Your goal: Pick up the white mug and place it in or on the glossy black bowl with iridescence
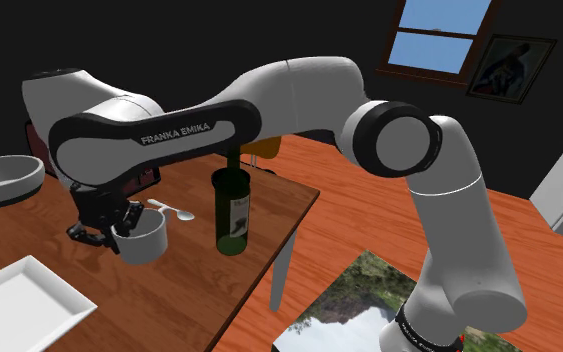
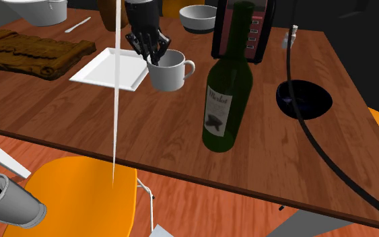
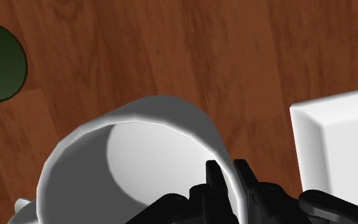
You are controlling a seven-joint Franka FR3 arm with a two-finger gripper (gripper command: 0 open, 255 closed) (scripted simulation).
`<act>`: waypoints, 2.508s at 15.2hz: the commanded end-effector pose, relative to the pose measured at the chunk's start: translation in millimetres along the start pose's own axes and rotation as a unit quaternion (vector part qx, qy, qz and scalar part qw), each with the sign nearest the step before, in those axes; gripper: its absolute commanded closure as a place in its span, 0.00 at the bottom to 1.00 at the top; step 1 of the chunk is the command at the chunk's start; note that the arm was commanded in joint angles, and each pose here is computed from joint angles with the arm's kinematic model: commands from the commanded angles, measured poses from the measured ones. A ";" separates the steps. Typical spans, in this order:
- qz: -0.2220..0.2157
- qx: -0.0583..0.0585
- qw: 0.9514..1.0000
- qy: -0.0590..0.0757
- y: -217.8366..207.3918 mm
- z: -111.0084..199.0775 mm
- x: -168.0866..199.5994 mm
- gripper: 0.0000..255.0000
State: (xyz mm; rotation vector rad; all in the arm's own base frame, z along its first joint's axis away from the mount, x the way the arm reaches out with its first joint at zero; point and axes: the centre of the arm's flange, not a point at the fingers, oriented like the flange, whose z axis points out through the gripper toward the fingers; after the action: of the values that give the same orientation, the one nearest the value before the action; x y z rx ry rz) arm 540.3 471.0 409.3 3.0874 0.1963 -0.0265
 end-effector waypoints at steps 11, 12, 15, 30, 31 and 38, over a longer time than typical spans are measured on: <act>0.000 0.000 1.000 0.000 3.5 -64.0 -1.1 1.00; 0.000 0.000 1.000 0.000 3.7 -69.3 -1.3 1.00; 0.000 0.000 1.000 0.000 4.5 -85.1 -1.6 1.00; 0.000 0.000 1.000 0.000 155.7 -96.0 47.2 1.00; 0.000 0.000 1.000 0.000 168.2 -95.8 51.3 1.00; 0.000 0.000 1.000 0.000 256.0 -94.7 79.9 1.00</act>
State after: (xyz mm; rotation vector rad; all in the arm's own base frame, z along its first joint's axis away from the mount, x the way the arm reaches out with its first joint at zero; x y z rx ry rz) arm 646.5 244.3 512.4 3.0872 0.1947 -0.0271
